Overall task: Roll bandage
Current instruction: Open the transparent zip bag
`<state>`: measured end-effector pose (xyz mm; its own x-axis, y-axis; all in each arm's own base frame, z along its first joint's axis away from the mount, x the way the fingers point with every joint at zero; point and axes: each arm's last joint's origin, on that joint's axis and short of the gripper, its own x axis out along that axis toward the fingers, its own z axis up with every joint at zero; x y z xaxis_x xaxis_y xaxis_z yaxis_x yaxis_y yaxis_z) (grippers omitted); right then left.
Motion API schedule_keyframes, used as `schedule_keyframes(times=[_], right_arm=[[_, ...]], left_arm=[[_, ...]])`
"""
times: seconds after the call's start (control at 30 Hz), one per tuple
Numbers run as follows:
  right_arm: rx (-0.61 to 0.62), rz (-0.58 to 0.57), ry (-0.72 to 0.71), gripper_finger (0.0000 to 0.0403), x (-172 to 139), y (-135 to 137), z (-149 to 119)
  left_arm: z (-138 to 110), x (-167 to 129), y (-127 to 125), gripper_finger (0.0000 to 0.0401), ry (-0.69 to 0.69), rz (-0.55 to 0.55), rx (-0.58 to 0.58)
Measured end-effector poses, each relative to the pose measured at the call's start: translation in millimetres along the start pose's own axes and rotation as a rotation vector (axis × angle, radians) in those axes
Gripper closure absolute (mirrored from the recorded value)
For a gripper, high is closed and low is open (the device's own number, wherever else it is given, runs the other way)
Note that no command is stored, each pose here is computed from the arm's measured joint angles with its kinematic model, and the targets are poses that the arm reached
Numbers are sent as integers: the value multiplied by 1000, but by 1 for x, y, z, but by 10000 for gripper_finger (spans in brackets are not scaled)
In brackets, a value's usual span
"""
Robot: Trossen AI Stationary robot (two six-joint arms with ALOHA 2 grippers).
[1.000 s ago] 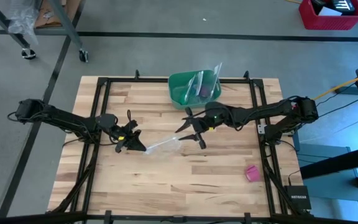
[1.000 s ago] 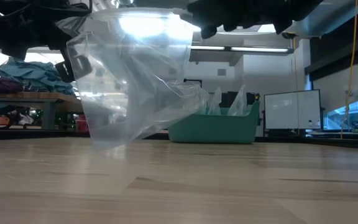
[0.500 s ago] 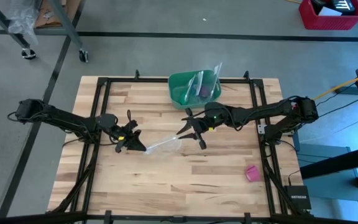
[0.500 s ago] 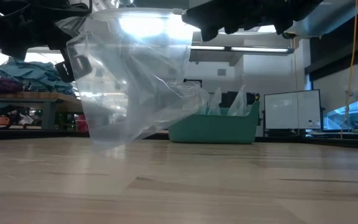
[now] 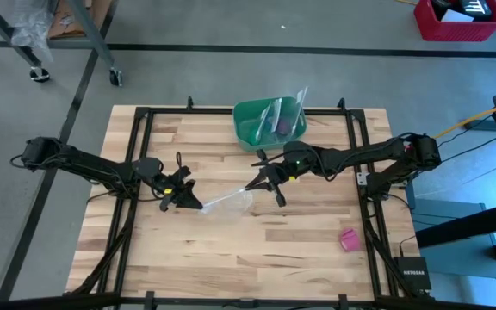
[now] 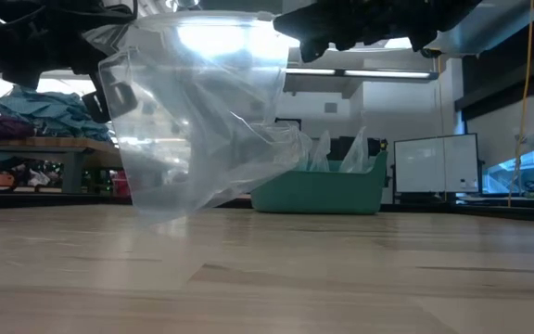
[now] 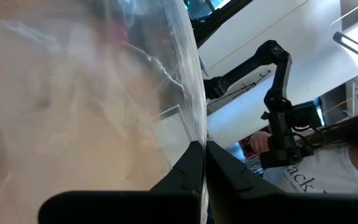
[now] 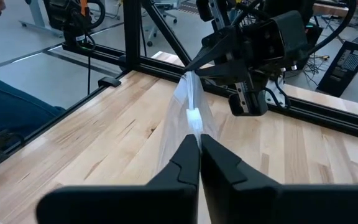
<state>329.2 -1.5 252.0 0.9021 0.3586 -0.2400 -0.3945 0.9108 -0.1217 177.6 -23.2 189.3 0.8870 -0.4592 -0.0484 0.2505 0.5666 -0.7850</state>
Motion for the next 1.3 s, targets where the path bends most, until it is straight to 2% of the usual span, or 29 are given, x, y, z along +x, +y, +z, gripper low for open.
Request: schedule_keyframes(times=[0.27,0.4,0.63,0.83,1.0,1.1,1.3], right_arm=[[3,-17,4,397,0,-1,0],[7,-18,5,399,0,0,0],[33,-14,29,400,0,0,-3],[49,-24,69,401,0,0,-6],[58,-37,93,401,0,0,-9],[62,-62,115,401,-1,0,-10],[124,-111,180,402,-2,0,-15]], left_arm=[[1,0,1,375,-36,21,-110],[2,0,1,350,-54,32,-96],[5,-1,3,284,-168,121,-66],[10,-1,0,245,-259,134,41],[18,-3,-8,235,-355,88,177],[20,-4,-11,235,-387,74,219],[22,-4,-8,235,-452,170,293]])
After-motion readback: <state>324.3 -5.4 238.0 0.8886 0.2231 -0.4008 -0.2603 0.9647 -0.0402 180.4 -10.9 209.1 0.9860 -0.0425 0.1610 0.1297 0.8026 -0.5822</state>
